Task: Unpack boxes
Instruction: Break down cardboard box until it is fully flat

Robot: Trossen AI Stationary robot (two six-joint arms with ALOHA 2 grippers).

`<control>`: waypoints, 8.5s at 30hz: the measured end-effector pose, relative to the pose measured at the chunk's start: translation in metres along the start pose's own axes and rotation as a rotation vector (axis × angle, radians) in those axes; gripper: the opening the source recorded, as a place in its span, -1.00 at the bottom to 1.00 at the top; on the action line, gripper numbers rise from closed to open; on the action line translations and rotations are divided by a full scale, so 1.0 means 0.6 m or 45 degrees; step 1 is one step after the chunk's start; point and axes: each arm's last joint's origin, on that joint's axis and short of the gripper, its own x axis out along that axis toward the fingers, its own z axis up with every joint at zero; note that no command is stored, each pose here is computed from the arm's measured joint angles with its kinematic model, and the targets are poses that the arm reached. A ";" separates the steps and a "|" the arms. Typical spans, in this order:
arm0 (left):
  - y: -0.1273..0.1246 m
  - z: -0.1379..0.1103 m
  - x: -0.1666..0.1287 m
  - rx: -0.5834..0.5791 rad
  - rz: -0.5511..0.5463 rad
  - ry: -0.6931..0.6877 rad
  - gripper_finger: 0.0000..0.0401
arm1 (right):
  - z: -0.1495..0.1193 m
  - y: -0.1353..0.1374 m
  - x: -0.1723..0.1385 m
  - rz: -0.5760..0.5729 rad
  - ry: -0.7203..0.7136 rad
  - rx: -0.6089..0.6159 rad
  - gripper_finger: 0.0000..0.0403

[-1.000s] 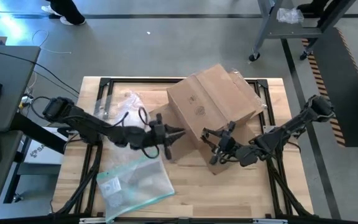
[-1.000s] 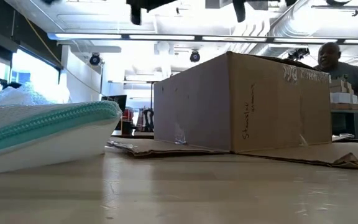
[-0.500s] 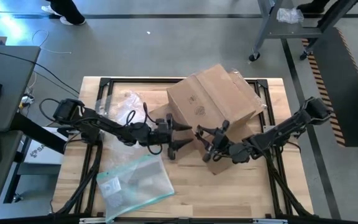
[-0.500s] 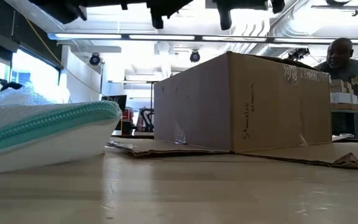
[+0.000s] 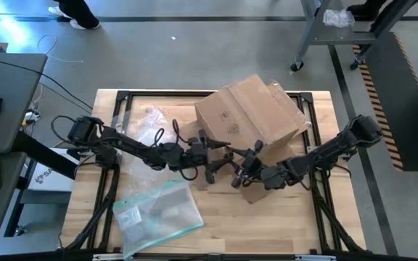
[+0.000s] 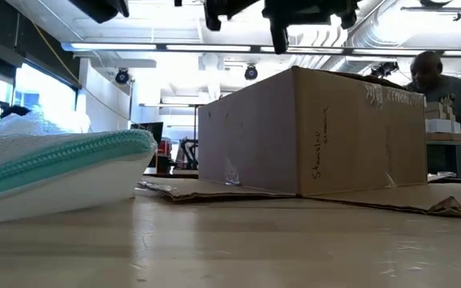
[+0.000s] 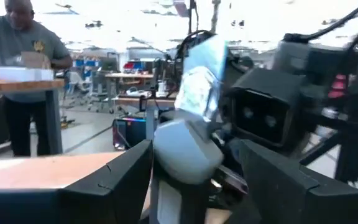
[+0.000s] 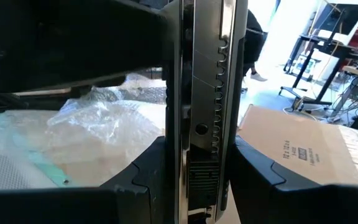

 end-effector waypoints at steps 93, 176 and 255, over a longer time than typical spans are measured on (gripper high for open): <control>-0.009 0.130 -0.133 0.502 0.017 0.466 -0.15 | 0.041 -0.091 0.000 0.617 0.321 0.215 -0.64; -0.029 -0.011 -0.137 -0.153 -0.390 0.017 -0.69 | 0.058 0.062 0.030 0.510 -0.659 0.094 -0.65; 0.324 0.001 0.000 0.247 -0.627 1.150 0.06 | 0.043 -0.169 0.022 0.416 -0.397 0.172 -0.66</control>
